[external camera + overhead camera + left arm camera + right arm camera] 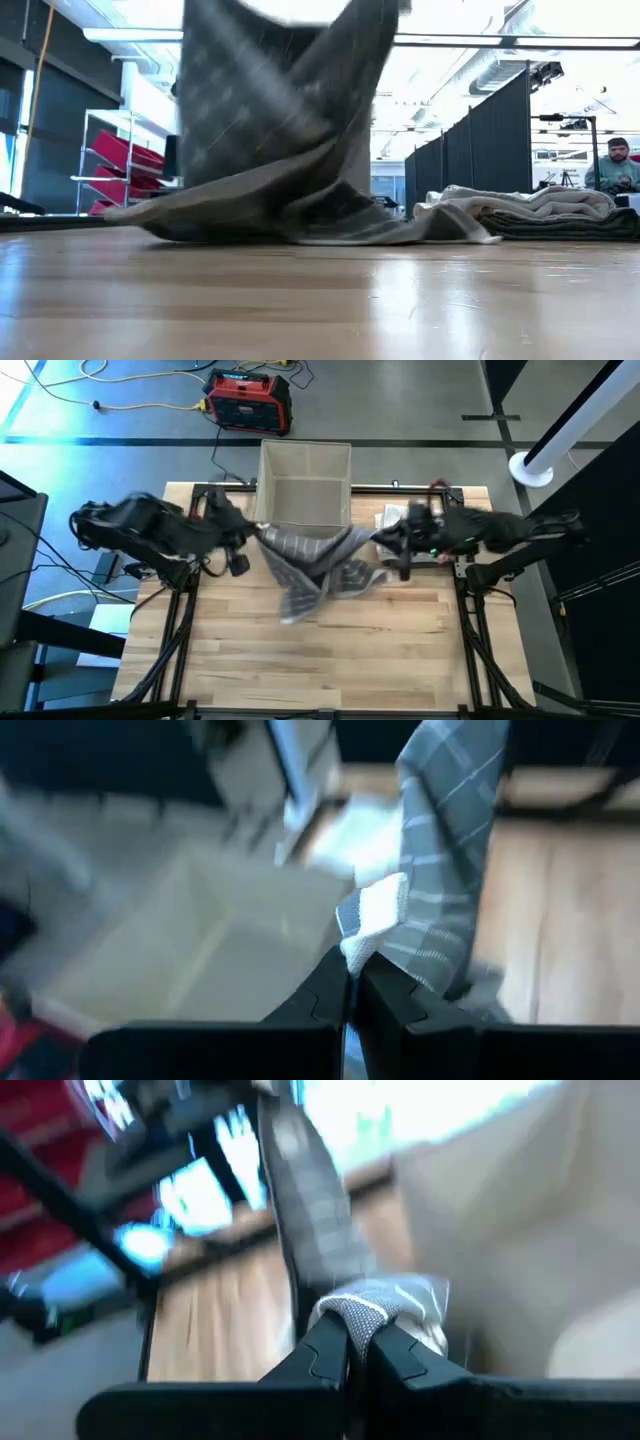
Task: Fold towel
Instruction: Fold the gray patterned towel
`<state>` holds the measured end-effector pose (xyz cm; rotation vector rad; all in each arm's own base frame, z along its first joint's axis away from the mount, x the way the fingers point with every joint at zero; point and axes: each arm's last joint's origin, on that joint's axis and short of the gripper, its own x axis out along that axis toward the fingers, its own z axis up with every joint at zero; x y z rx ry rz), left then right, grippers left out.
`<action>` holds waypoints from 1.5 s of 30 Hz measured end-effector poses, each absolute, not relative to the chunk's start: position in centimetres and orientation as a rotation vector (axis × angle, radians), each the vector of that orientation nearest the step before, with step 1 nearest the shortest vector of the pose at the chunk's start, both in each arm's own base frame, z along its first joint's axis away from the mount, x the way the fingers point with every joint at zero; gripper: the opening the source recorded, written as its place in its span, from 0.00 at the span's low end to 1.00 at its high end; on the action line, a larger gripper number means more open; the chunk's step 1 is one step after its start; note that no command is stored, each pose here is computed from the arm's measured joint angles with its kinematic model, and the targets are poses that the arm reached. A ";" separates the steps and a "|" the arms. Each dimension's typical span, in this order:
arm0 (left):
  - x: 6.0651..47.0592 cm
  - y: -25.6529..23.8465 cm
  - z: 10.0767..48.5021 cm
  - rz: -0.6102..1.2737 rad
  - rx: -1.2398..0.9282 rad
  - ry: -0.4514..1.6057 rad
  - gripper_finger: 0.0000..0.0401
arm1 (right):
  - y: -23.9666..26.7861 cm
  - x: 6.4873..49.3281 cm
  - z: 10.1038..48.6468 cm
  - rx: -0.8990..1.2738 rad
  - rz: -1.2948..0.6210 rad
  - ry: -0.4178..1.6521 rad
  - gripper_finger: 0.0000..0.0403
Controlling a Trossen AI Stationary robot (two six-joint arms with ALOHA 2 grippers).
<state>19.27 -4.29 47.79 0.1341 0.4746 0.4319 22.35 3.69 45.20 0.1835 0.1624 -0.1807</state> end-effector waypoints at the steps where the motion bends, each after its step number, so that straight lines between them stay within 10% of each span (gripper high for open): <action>1: 19.1 -4.2 48.8 0.417 0.147 0.415 0.00 | 3.8 22.1 46.5 0.151 -0.177 0.122 0.00; 15: 14.2 -4.3 57.8 0.079 0.240 -0.328 0.00 | 6.6 19.8 57.7 -0.131 -0.070 -0.218 0.00; 26: 13.3 -6.4 58.6 -0.558 0.168 -0.524 0.00 | 13.0 19.6 60.1 -0.295 0.392 -0.388 0.00; 34: 15.5 -9.7 58.7 -0.666 0.228 -0.654 0.00 | 18.3 18.4 61.3 -0.480 0.528 -0.556 0.00; 45: 15.6 -11.3 60.1 -0.603 0.268 -0.777 0.00 | 20.3 15.9 62.2 -0.555 0.233 -0.587 0.00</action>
